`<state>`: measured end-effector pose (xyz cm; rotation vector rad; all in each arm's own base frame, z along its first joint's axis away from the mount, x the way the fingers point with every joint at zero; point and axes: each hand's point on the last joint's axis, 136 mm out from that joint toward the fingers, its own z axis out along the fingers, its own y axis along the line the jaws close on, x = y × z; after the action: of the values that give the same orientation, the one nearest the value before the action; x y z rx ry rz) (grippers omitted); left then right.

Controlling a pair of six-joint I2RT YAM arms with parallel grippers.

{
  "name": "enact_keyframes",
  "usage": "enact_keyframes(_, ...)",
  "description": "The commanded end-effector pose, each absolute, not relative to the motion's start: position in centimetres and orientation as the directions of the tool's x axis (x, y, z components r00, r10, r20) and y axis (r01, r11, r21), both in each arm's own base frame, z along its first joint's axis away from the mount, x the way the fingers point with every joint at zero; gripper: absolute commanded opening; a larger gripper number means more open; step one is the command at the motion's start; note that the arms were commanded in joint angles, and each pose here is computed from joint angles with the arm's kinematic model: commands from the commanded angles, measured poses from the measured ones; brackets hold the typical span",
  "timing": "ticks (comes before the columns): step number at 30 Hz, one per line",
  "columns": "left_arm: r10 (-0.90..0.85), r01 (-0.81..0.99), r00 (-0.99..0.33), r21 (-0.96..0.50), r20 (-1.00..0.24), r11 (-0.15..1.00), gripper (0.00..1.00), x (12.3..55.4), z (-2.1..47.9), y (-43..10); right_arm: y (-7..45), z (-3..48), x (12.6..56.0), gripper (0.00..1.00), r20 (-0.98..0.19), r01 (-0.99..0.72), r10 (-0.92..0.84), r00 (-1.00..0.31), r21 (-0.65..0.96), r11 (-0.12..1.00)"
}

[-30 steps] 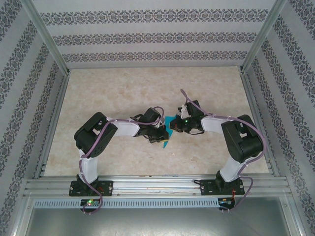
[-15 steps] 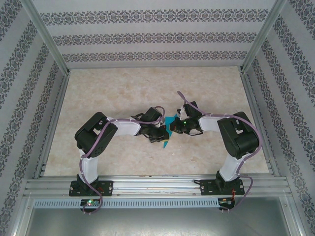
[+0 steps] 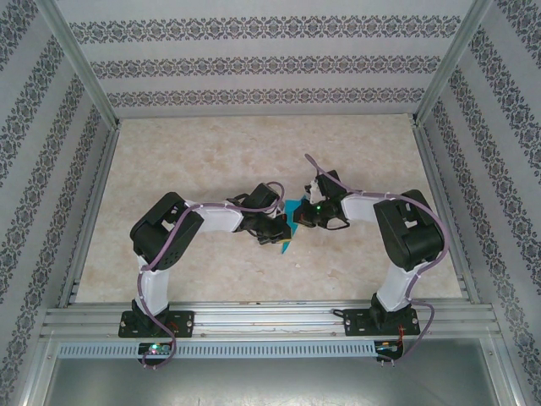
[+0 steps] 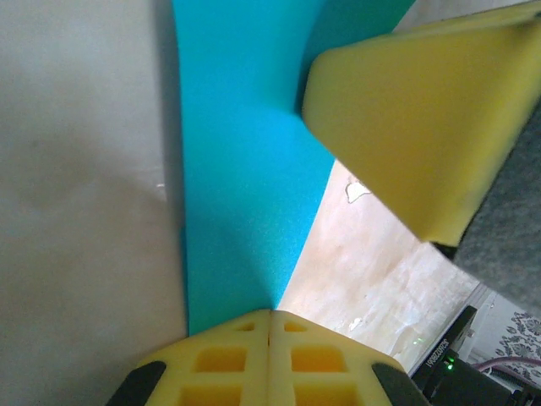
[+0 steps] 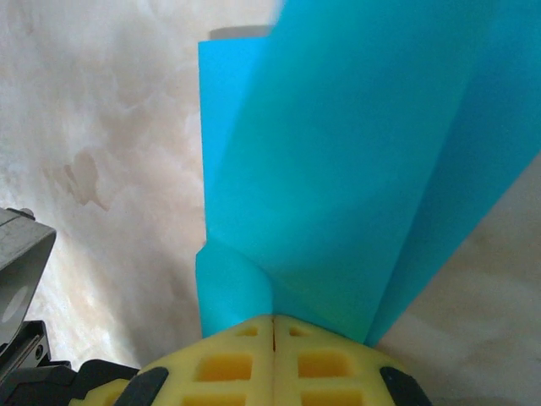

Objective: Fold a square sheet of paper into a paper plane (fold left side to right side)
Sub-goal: Fold the wing for the fifth time at the center of the table.

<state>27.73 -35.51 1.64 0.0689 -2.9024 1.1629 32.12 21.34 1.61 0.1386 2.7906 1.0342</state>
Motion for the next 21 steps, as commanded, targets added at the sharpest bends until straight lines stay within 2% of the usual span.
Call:
enact_keyframes(1,-0.072,-0.151,-0.978,-0.432,0.195,0.889,0.0,23.0,-5.6,-30.3,19.1,0.8,34.2,0.0,-0.176,0.044,0.178,-0.968,0.581,0.813)
enact_keyframes(21,-0.066,-0.15,-0.976,-0.425,0.207,0.893,0.0,22.8,-5.9,-30.3,16.2,0.9,37.2,0.0,-0.186,0.078,0.218,-0.958,0.564,0.822)
